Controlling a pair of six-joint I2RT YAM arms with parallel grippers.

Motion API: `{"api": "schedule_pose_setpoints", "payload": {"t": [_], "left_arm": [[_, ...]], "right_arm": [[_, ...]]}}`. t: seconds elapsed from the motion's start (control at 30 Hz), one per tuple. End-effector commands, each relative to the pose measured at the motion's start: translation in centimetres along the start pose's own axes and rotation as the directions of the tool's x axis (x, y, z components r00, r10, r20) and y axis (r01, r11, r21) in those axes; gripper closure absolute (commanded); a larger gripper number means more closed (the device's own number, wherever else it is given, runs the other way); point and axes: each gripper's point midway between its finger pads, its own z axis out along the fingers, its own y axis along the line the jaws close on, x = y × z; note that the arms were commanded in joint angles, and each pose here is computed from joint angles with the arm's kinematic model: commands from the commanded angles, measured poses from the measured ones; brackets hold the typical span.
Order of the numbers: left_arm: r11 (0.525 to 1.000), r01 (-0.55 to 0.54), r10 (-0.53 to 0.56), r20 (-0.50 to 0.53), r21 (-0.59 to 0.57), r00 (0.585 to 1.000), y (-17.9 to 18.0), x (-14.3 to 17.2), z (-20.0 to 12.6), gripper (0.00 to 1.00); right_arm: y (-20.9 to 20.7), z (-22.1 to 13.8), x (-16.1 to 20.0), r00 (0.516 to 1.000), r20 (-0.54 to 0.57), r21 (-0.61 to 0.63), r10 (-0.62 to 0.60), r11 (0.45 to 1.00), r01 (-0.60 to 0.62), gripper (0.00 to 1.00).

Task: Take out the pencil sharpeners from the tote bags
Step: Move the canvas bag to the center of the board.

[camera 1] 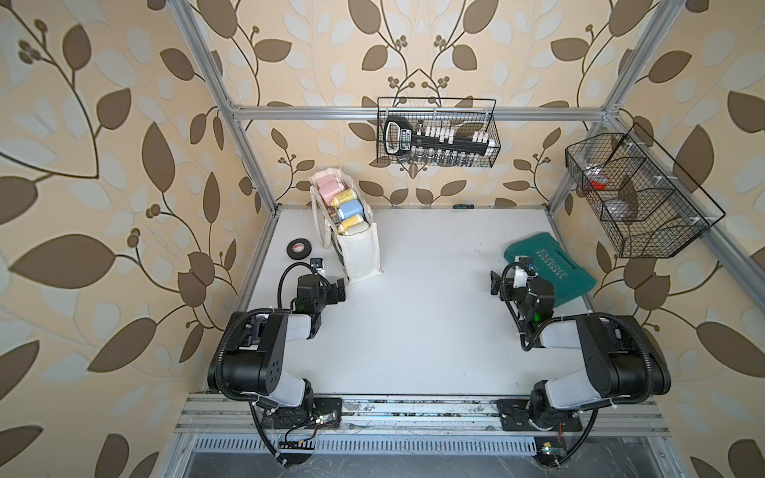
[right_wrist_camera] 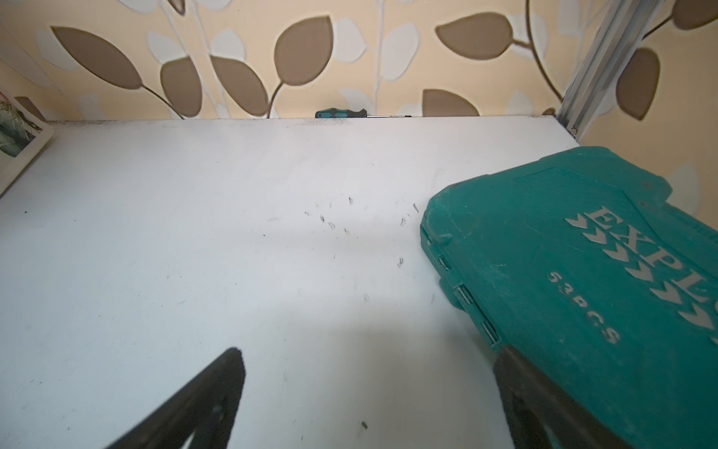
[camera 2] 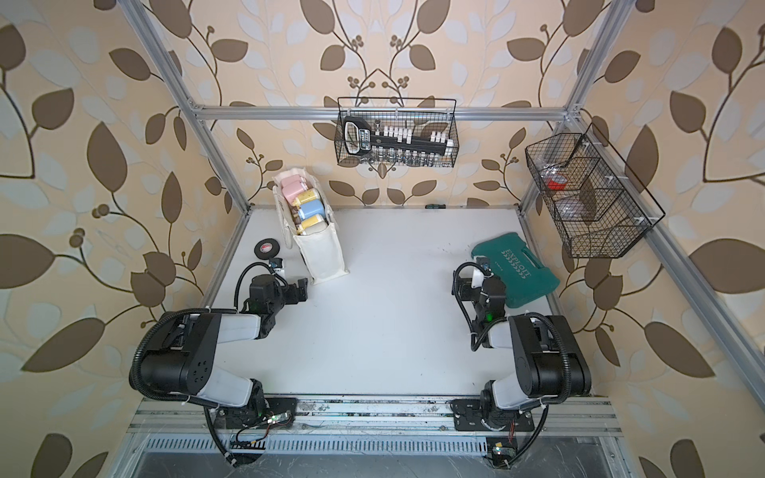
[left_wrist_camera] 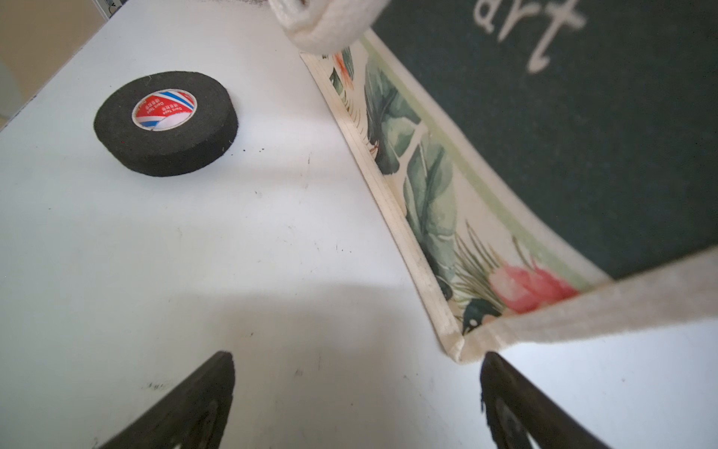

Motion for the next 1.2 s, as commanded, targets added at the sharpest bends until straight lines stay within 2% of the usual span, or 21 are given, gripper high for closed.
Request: {"api": "schedule_pose_setpoints", "payload": {"t": [0.0,0.13,0.23,0.33,0.4,0.5,0.57,0.67,0.73,0.77,0.8,0.93,1.03,1.1,1.17], "left_arm": [[0.999,-0.008,0.011,0.086,-0.042,0.996,0.9,-2.5,-0.1,0.01],[0.956,0.154,-0.098,0.223,-0.250,0.970,4.9,-4.1,-4.3,0.01],[0.922,0.256,-0.202,0.204,-0.289,0.958,5.5,-4.7,-6.4,0.01],[0.929,0.253,-0.205,0.193,-0.269,0.959,4.2,-6.1,-7.5,0.01],[0.909,0.263,-0.211,0.186,-0.323,0.960,4.4,-6.6,-8.6,0.01],[0.837,0.332,-0.264,0.210,-0.436,0.941,5.3,-7.1,-10.6,0.01],[0.843,0.348,-0.286,0.207,-0.411,0.936,4.5,-7.7,-11.1,0.01],[0.792,0.463,-0.410,0.216,-0.398,0.886,4.4,-8.3,-13.1,0.01],[0.810,0.481,-0.434,0.208,-0.335,0.877,3.4,-9.7,-14.1,0.01],[0.818,0.487,-0.445,0.200,-0.306,0.873,2.8,-10.2,-14.5,0.01],[0.823,0.498,-0.461,0.192,-0.274,0.866,2.3,-11.0,-15.3,0.01],[0.875,0.455,-0.437,0.134,-0.167,0.889,0.0,-14.1,-18.0,0.01],[0.894,0.423,-0.413,0.091,-0.148,0.906,-0.7,-15.7,-20.3,0.01],[0.928,0.368,-0.367,0.036,-0.051,0.930,-2.6,-16.7,-21.1,0.01],[0.934,0.357,-0.357,-0.011,-0.008,0.934,-3.7,-17.2,-21.7,0.01]], "right_arm": [[0.2,0.1,-1.1,0.999,0.034,-0.017,-0.005,1.000,0.006,0.00],[0.2,0.2,-1.1,0.999,0.032,-0.019,-0.002,1.000,0.002,0.00],[0.1,-0.1,-1.8,0.998,0.060,0.001,-0.005,1.000,0.005,0.00],[1.0,-0.1,-3.3,0.998,0.006,0.063,-0.061,0.996,0.061,0.00],[1.7,-0.9,-4.8,0.996,0.017,0.079,-0.089,0.993,0.087,0.00],[1.8,-3.4,-8.1,0.991,0.122,0.069,0.049,0.996,-0.058,0.00],[2.7,-4.9,-10.0,0.983,0.165,0.004,0.080,0.997,-0.082,0.00],[1.5,-7.2,-12.5,0.937,0.245,0.017,0.248,0.966,-0.260,0.00],[-0.4,-8.5,-12.7,0.881,0.264,0.076,0.394,0.902,-0.426,0.00],[-0.9,-9.0,-12.6,0.857,0.264,0.092,0.443,0.873,-0.480,0.00],[-0.5,-9.3,-12.8,0.853,0.258,0.067,0.453,0.872,-0.484,0.00],[2.0,-9.9,-14.3,0.865,0.172,-0.055,0.471,0.882,-0.469,0.01],[4.6,-9.8,-15.1,0.883,0.034,-0.138,0.468,0.877,-0.460,0.04],[6.7,-10.0,-15.6,0.889,-0.053,-0.217,0.454,0.864,-0.454,0.08],[9.2,-10.2,-16.1,0.894,-0.143,-0.312,0.425,0.838,-0.448,0.12]]}}
